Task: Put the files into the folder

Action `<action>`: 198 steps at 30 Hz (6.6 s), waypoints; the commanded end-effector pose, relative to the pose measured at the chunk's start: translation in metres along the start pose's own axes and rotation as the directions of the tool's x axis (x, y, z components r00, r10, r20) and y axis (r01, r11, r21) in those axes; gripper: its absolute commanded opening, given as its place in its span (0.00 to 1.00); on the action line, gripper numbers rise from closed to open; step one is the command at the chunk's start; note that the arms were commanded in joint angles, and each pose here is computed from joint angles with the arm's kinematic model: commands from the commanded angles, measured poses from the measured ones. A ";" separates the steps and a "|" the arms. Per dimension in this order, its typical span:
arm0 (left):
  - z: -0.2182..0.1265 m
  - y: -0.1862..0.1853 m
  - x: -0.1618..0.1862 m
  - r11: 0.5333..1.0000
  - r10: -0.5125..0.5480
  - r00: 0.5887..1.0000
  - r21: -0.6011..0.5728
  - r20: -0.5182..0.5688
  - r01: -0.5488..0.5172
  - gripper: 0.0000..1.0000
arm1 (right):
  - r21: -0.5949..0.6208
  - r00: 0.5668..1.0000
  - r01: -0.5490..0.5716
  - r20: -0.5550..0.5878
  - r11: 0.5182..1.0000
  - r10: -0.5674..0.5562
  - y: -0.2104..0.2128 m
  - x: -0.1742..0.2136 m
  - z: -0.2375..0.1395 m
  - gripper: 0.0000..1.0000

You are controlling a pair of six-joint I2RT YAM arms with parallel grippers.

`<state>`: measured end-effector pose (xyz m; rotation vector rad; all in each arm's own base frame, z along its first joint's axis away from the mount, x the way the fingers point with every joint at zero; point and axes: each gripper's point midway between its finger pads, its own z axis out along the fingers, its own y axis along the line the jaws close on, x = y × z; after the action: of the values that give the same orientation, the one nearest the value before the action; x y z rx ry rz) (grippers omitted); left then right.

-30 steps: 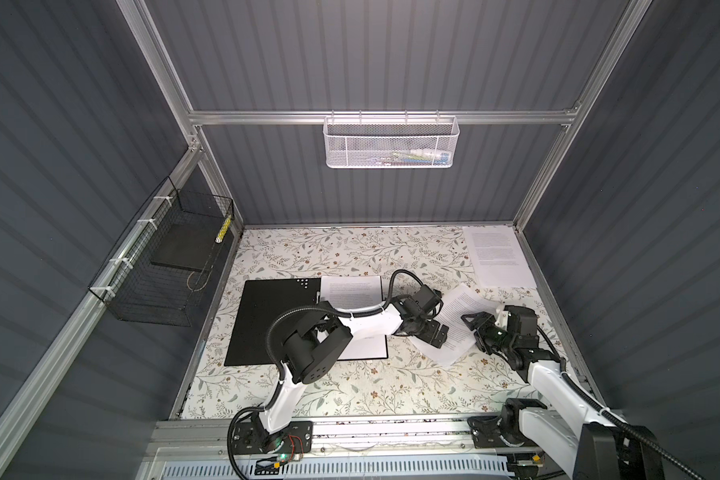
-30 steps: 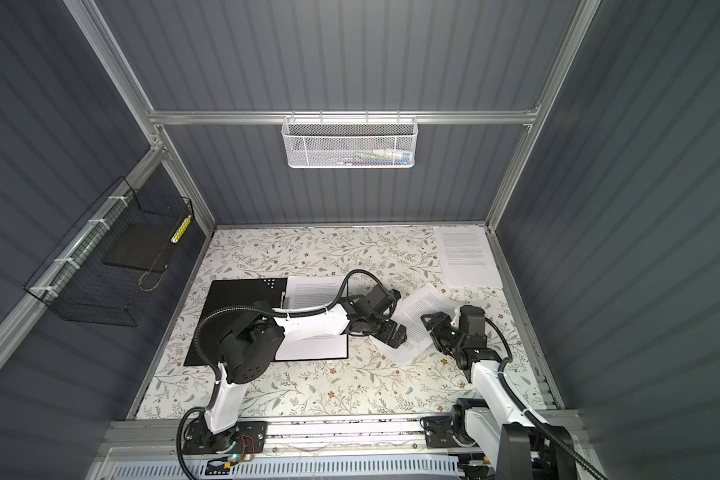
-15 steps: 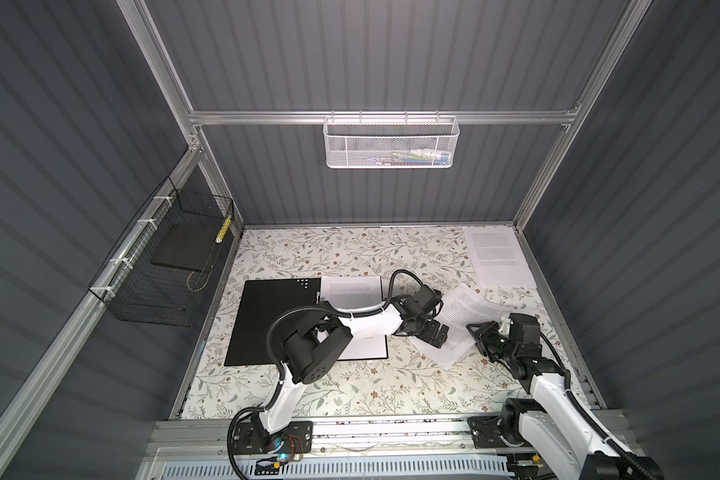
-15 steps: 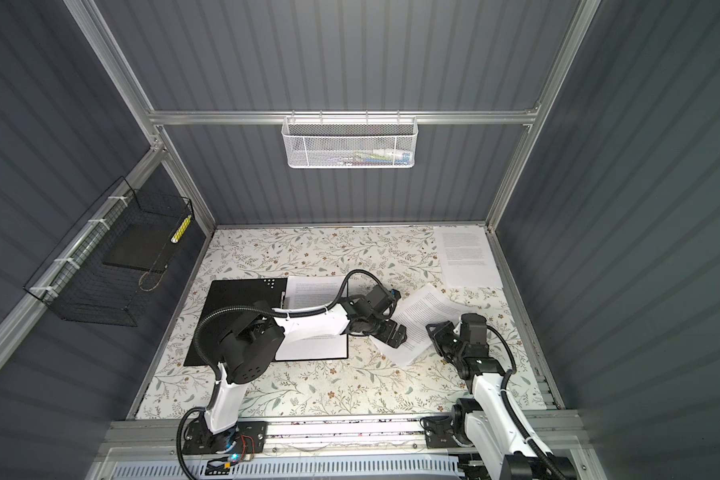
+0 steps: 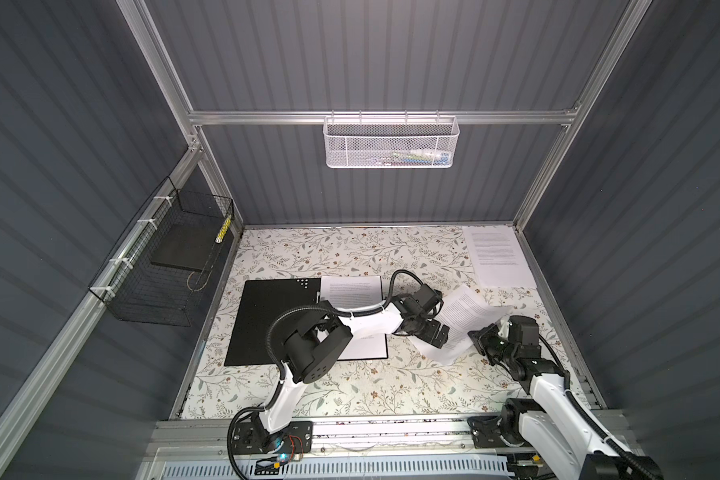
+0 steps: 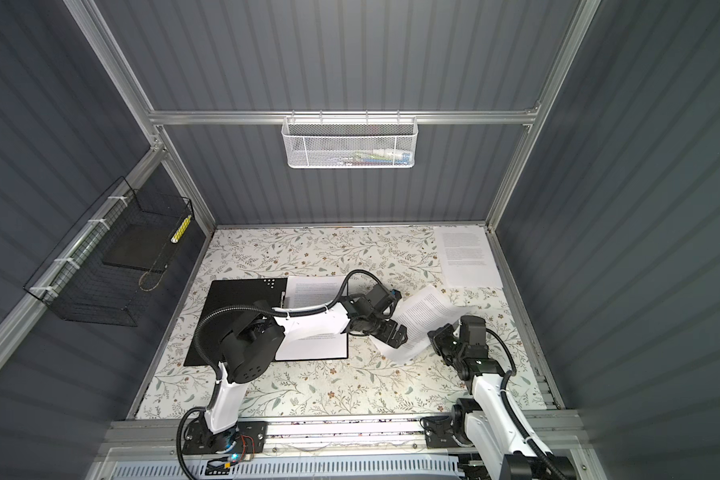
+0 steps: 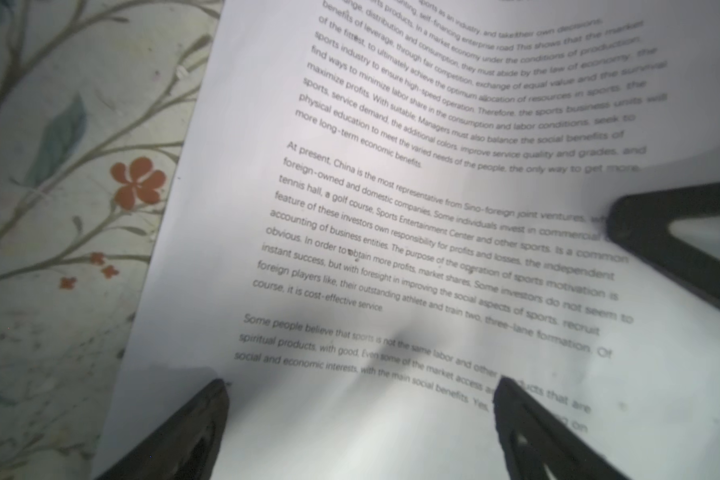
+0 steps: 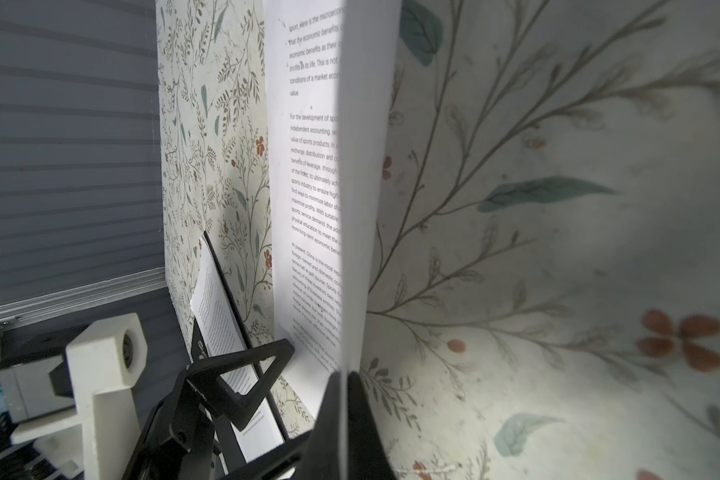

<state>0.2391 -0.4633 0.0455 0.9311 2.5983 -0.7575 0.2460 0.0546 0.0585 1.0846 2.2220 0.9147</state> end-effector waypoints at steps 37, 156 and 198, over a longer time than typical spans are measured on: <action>-0.337 0.118 0.089 0.737 0.269 0.821 -0.656 0.503 0.161 1.00 | -0.059 0.713 0.695 -0.077 0.717 -0.697 0.252 0.039 -0.001 0.00; -0.286 0.159 0.085 0.818 -0.024 0.915 -0.518 0.403 0.250 1.00 | -0.367 0.514 0.577 -0.531 0.730 -0.673 0.184 0.218 0.167 0.00; -0.284 0.159 0.083 0.833 -0.044 0.915 -0.490 0.401 0.255 1.00 | -0.151 0.566 0.708 -0.463 0.690 -0.682 0.165 0.176 0.160 0.98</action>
<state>0.2535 -0.1538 0.1739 0.3757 2.3593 -0.1429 0.3337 0.3486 0.0484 -0.1533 2.7436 0.9449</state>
